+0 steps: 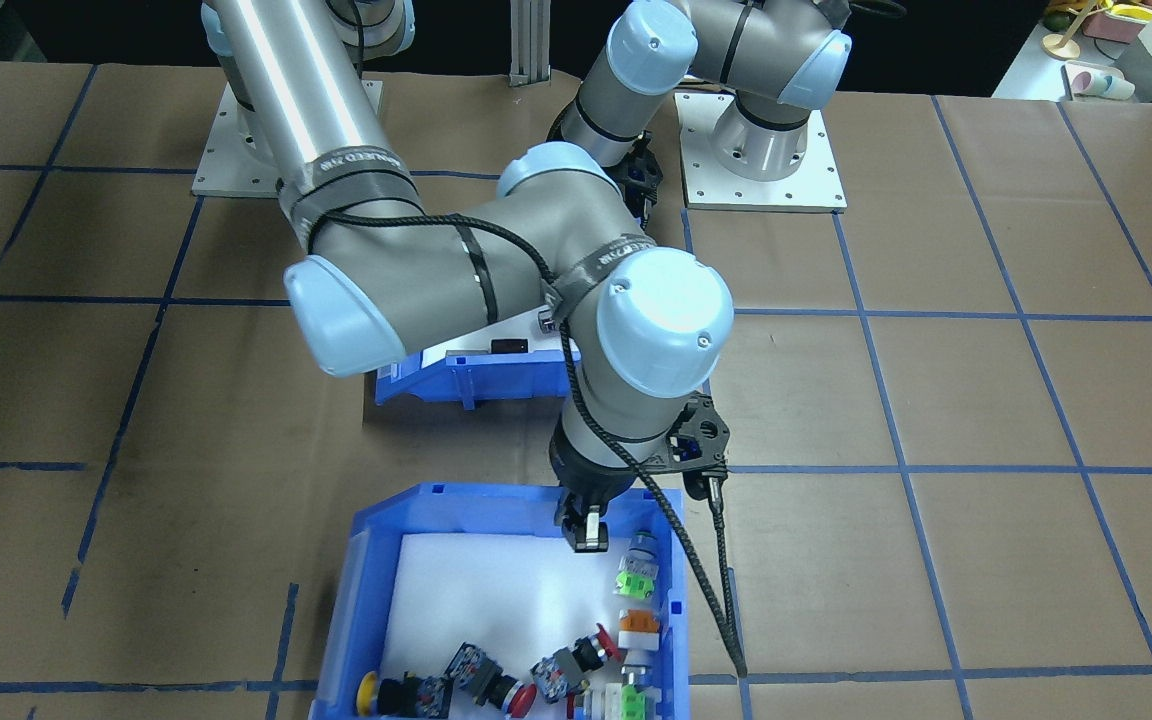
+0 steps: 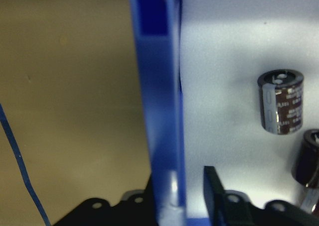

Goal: Place battery box in front

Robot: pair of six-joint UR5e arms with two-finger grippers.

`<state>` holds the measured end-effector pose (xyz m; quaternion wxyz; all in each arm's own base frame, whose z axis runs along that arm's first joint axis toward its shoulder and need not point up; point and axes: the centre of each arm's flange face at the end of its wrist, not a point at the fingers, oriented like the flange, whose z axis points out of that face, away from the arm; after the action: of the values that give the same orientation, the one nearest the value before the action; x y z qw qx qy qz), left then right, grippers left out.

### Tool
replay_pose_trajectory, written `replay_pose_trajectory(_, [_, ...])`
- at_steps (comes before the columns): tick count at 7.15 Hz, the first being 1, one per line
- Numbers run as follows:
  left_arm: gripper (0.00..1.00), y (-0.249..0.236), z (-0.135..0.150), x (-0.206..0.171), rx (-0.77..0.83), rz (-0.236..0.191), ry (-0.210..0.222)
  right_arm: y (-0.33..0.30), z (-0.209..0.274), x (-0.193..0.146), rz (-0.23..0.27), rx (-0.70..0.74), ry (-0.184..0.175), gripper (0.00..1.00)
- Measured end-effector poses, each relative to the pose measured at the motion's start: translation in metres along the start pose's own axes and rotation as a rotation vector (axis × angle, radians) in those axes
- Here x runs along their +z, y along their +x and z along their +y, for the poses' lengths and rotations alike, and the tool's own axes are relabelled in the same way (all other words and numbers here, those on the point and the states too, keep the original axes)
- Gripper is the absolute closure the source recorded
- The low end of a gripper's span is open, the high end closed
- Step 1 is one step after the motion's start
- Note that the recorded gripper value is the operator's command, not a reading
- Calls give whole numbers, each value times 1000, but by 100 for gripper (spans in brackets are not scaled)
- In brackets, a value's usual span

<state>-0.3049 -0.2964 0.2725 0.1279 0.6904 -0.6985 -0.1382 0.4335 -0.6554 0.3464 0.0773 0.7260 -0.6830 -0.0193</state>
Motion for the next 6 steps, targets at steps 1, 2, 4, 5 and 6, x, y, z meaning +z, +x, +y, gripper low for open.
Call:
replay_pose_trajectory(1, [100, 0, -1, -10, 21, 36, 18, 14, 26, -8, 18, -18, -1, 99])
replay_pose_trajectory(2, [100, 1, -8, -22, 53, 77, 58, 27, 57, -14, 29, -39, -13, 99])
replay_pose_trajectory(4, [100, 27, -46, -51, 64, 119, 107, 49, 130, -21, 31, -39, -55, 99])
replay_pose_trajectory(5, [100, 48, -66, -62, 49, 127, 108, 56, 165, -24, 21, -20, -75, 99])
replay_pose_trajectory(6, [100, 78, -80, -71, 53, 132, 93, 61, 201, -25, 1, -5, -91, 100])
